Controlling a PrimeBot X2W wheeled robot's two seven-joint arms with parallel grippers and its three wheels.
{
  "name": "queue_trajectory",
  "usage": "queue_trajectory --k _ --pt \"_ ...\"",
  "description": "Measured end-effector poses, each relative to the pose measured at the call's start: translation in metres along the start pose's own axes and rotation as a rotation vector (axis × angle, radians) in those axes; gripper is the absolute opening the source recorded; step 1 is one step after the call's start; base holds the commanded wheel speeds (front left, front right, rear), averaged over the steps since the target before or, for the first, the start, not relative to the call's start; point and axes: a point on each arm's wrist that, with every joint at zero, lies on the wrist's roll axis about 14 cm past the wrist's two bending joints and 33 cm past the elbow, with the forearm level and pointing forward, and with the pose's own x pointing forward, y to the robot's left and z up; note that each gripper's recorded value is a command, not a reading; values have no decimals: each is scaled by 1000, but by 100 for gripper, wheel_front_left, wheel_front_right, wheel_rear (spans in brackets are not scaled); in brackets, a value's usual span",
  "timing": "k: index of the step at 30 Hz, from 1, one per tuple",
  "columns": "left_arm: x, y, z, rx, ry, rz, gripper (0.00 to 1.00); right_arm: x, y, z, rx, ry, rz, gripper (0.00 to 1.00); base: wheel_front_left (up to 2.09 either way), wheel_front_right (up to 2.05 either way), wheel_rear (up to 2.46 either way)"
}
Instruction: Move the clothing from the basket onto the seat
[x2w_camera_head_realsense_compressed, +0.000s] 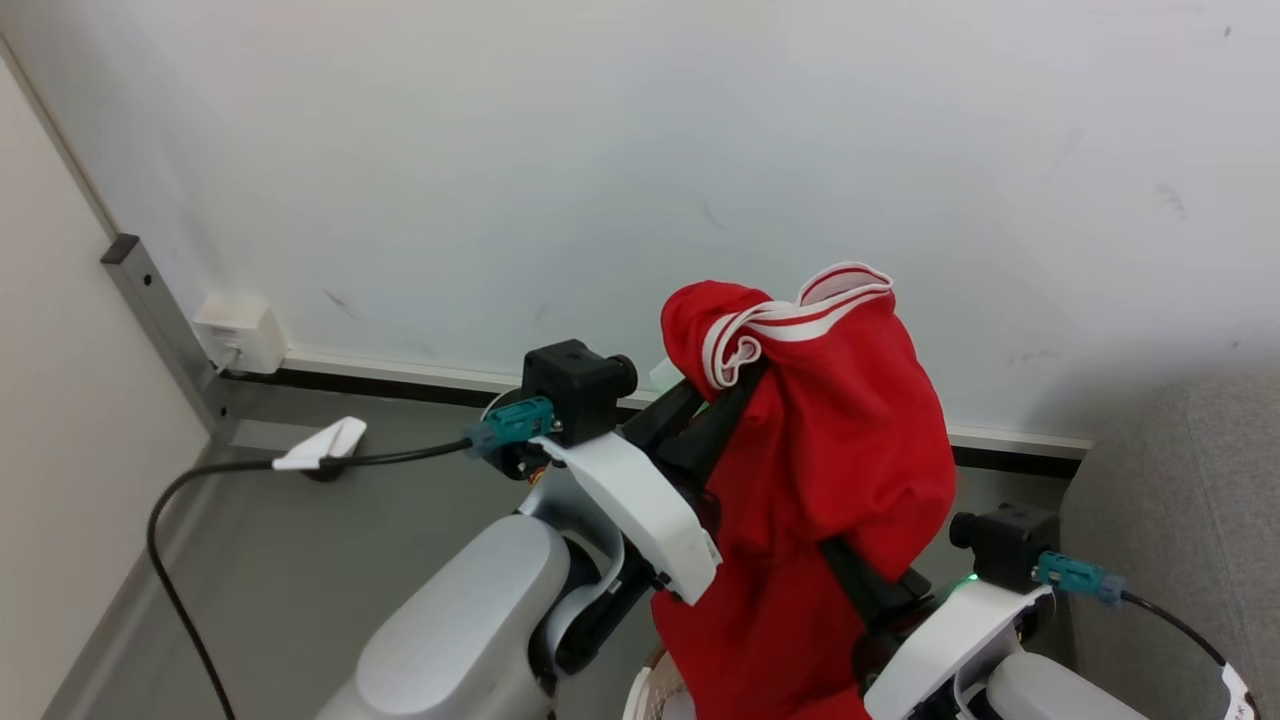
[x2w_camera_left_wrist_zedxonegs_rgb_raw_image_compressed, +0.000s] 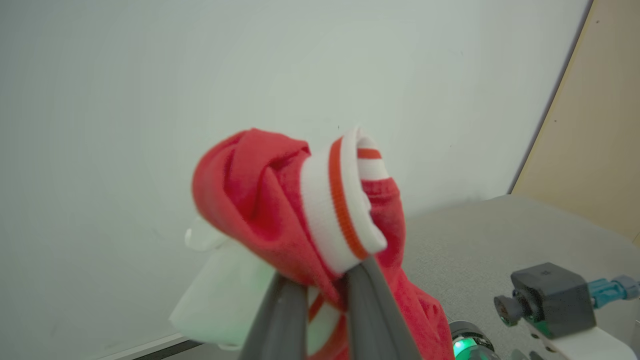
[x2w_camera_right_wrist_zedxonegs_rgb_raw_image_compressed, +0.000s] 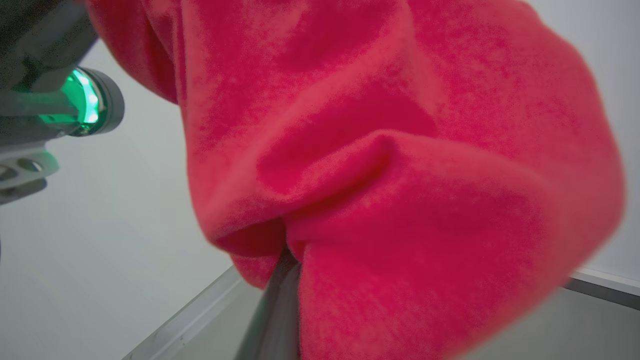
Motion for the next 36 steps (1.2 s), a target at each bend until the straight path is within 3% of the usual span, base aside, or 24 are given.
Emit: queue_trajectory --k 12,13,15,16,17,29,36 --pt "0 2 -37 -39 73 10 0 -29 -31 39 -71 -124 -85 0 0 0 0" --pt "2 -1 -39 -42 73 3 7 -31 -33 43 -81 -137 -91 0 0 0 0" --pt "5 -8 -43 -48 74 -19 49 -38 -40 52 -96 -166 -116 0 0 0 0" --pt "7 -13 -46 -48 80 -34 79 -42 -44 57 -103 -182 -132 0 0 0 0" --pt "8 -18 -50 -55 87 -47 100 -46 -48 64 -112 -201 -146 0 0 0 0" --pt "34 -69 -70 -74 70 -226 100 -118 -96 129 -263 -377 -358 0 0 0 0" --pt "51 -102 -90 -89 82 -349 100 -167 -116 146 -311 -428 -490 0 0 0 0"
